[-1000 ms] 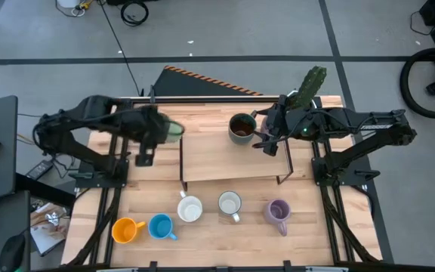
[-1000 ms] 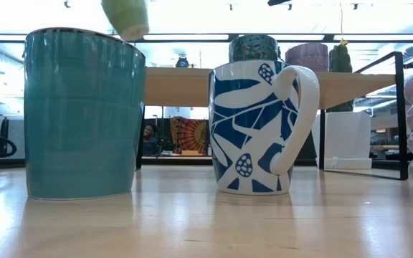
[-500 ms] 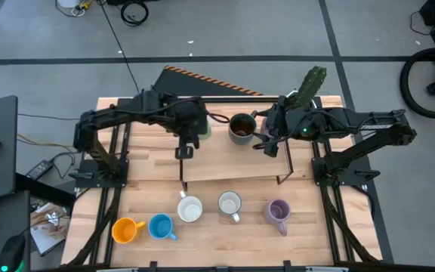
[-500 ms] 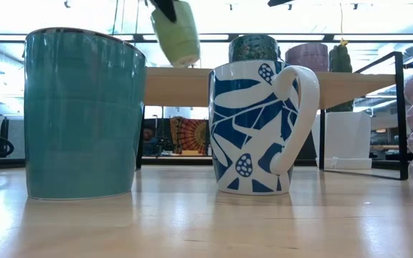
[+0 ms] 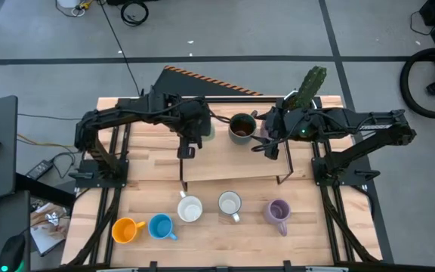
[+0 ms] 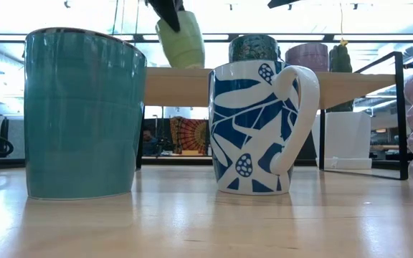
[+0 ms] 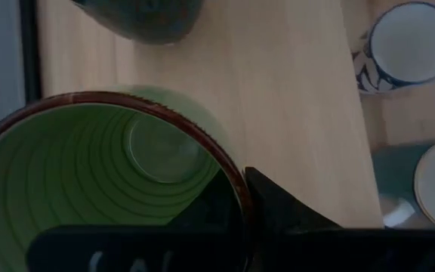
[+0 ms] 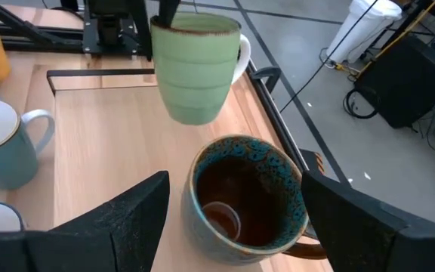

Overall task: Place coffee mugs
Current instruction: Put the light green mug on the shelf

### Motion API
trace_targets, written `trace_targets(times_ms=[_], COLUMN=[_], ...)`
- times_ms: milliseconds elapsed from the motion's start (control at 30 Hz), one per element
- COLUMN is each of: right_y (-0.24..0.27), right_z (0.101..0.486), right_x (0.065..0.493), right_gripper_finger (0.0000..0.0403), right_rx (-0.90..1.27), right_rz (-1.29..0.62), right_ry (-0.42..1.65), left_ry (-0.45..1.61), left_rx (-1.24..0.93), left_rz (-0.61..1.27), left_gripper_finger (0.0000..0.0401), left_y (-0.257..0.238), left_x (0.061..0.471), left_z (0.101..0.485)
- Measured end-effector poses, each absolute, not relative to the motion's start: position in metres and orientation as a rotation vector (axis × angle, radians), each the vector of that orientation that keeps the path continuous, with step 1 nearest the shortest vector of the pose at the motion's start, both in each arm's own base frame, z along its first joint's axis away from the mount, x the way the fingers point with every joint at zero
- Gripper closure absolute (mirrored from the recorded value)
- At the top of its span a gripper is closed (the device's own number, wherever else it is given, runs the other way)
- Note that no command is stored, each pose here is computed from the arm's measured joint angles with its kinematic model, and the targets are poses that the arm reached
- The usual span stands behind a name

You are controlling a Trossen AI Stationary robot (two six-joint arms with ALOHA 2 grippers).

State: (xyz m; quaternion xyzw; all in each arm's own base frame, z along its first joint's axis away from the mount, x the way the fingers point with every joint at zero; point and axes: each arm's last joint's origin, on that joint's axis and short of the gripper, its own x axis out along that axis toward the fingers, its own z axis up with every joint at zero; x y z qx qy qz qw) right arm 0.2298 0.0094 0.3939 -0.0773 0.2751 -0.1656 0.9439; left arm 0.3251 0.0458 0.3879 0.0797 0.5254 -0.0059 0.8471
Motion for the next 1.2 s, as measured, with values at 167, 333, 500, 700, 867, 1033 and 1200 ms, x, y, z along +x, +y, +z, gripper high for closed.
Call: trace_targets(times_ms=[167, 333, 500, 700, 867, 1033, 1200], right_y=[0.01, 0.01, 0.01, 0.01, 0.01, 0.01, 0.01], right_z=[0.394, 0.393, 0.392, 0.392, 0.392, 0.392, 0.393], right_x=[0.23, 0.229, 0.228, 0.228, 0.229, 0.229, 0.229], right_gripper_finger=[0.0097, 0.0097, 0.0097, 0.0097, 0.0097, 0.0097, 0.0097], right_rx=[-0.159, -0.16, -0.164, -0.164, -0.162, -0.162, -0.162], right_rz=[-0.336, -0.335, -0.335, -0.335, -0.335, -0.335, -0.335], right_ry=[0.563, 0.569, 0.586, 0.586, 0.578, 0.579, 0.577], left_ry=[1.112, 1.113, 1.088, 1.088, 1.097, 1.104, 1.133], left_rx=[0.144, 0.212, 0.285, 0.225, 0.232, 0.245, 0.242], left_rz=[-0.052, -0.095, -0.164, -0.241, -0.232, -0.199, -0.199], left_gripper_finger=[0.0374, 0.0374, 0.0374, 0.0374, 0.0374, 0.0374, 0.0374], left_y=[0.056, 0.058, 0.058, 0.057, 0.058, 0.062, 0.065], left_x=[0.326, 0.327, 0.329, 0.339, 0.345, 0.349, 0.353], left_z=[0.38, 0.378, 0.377, 0.366, 0.361, 0.357, 0.35])
